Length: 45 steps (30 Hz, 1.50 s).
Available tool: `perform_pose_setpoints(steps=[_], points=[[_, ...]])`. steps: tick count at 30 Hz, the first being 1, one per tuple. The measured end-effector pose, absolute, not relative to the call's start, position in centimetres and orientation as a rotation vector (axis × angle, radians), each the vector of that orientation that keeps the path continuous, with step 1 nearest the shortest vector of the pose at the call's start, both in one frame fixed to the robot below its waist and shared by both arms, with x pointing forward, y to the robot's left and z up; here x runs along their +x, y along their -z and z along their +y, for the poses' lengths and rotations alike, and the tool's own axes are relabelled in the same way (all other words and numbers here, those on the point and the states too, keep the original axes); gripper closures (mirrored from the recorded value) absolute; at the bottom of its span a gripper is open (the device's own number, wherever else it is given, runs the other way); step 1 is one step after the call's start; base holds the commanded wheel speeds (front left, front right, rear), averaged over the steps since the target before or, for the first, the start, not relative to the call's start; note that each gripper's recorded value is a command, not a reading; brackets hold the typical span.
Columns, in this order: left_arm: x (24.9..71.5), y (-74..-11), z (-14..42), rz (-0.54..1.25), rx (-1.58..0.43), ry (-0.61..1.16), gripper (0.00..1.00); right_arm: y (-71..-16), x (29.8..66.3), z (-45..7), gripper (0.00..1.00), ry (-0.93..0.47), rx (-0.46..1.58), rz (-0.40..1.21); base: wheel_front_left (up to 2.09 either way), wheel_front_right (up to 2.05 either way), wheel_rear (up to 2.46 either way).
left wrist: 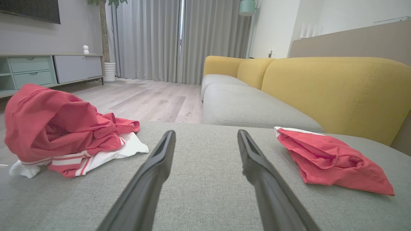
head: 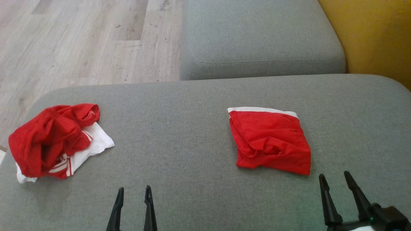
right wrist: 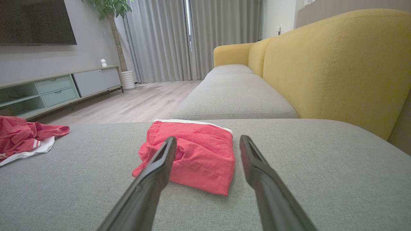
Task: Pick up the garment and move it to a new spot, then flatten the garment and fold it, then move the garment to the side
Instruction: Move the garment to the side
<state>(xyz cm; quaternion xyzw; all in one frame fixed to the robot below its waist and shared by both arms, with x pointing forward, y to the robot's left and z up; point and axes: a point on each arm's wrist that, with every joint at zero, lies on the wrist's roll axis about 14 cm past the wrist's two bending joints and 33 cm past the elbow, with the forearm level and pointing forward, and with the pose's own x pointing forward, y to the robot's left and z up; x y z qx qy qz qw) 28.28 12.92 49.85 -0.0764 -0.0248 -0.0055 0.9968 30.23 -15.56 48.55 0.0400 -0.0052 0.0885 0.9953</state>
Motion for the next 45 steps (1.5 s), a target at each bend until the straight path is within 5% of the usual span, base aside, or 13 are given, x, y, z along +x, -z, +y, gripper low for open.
perform_pose_setpoints(steps=[19, 30, 45], points=[[28.7, -48.6, 12.9, 0.002, -0.147, 0.007, 0.00, -47.1, 30.8, -15.6, 0.00, -0.179, 0.072, 0.043, 0.00, 0.00, 0.00], [31.4, -48.2, 11.2, 0.028, -0.148, 0.052, 0.00, -47.5, 35.7, -16.7, 0.00, -0.179, 0.073, 0.033, 0.00, 0.00, 0.00], [35.5, -46.9, 10.3, 0.065, -0.143, 0.063, 0.00, -38.4, 43.1, -17.9, 0.00, -0.196, 0.235, 0.522, 0.00, 0.00, 0.00]])
